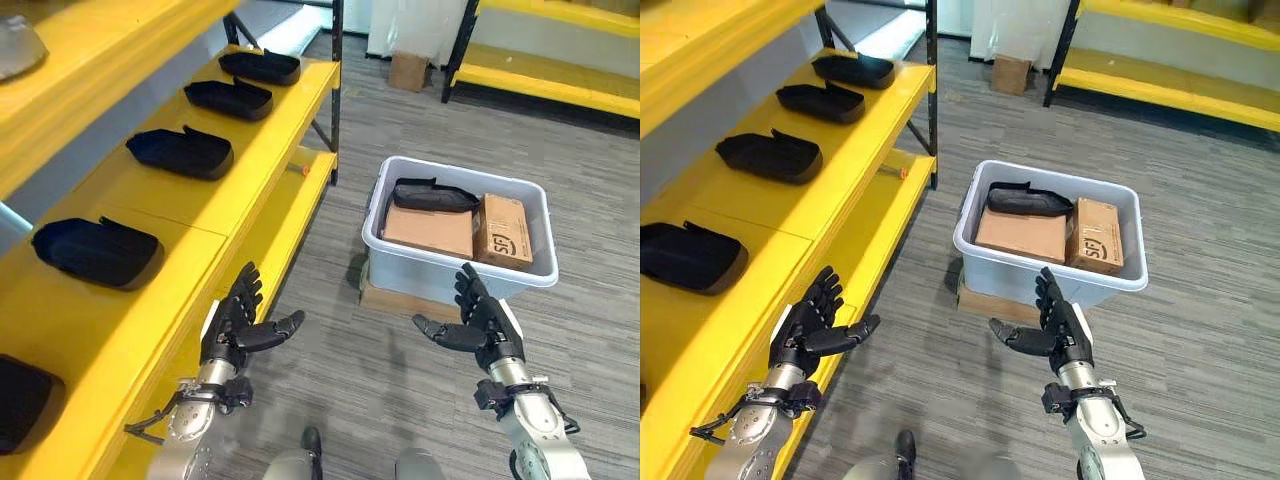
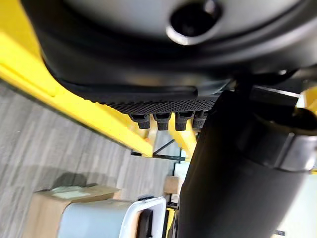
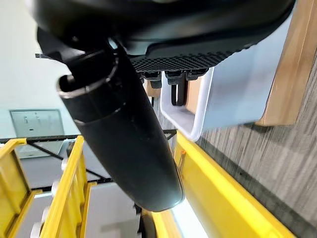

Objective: Move parts from the plastic box to the shelf.

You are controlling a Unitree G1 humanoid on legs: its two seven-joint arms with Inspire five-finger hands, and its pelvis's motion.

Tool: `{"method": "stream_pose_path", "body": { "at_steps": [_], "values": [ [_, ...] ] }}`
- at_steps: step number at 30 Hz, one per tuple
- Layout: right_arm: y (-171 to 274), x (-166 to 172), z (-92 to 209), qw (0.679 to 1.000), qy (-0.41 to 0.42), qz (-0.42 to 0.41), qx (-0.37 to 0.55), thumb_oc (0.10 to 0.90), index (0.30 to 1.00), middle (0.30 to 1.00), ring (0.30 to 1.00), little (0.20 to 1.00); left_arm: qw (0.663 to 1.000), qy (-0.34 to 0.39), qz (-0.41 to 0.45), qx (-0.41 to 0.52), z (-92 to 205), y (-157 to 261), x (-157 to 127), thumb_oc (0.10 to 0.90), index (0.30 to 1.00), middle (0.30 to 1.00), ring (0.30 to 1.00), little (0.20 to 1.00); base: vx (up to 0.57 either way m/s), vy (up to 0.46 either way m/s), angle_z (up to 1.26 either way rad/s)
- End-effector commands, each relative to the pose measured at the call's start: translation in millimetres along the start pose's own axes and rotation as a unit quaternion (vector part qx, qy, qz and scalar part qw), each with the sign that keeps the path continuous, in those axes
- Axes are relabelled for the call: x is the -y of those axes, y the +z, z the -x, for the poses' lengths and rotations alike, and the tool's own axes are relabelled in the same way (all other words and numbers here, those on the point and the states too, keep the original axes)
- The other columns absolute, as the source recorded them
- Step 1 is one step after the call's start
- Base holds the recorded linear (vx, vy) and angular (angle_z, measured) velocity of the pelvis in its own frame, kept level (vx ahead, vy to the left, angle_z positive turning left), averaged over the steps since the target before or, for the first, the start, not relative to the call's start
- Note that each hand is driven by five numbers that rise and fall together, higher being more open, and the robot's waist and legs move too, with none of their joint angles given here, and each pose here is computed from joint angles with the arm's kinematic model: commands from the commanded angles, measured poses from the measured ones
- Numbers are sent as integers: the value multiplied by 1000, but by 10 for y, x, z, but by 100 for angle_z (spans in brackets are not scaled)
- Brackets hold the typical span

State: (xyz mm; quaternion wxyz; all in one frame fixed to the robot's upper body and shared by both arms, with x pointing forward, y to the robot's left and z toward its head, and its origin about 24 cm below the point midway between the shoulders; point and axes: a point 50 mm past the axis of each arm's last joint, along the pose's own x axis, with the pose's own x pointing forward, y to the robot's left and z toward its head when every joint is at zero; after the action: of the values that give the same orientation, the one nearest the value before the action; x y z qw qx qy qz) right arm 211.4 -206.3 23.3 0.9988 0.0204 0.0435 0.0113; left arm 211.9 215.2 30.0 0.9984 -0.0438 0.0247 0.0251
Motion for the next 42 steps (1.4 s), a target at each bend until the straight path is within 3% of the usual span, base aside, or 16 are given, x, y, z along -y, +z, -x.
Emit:
{"method": "stream_pose_path", "body": {
  "at_steps": [1,18,36,42],
  "values": [
    [396,22,-83,994,6,12,106,900,1000,1000,1000,1000,992,-30,-28,123,-50,473,33,900,1000,1000,1000,1000,173,25,-12],
    [330,47,-21,996,18,18,84,900,1000,1000,1000,1000,996,-17,1,92,83,272,52,900,1000,1000,1000,1000,234,-110,21],
    [422,37,-16,994,24,14,105,900,1000,1000,1000,1000,993,-40,20,114,9,387,175,900,1000,1000,1000,1000,114,-160,-3],
    [453,85,-14,993,10,30,114,900,1000,1000,1000,1000,994,-28,10,107,58,342,130,900,1000,1000,1000,1000,253,112,-28]
  ]
}}
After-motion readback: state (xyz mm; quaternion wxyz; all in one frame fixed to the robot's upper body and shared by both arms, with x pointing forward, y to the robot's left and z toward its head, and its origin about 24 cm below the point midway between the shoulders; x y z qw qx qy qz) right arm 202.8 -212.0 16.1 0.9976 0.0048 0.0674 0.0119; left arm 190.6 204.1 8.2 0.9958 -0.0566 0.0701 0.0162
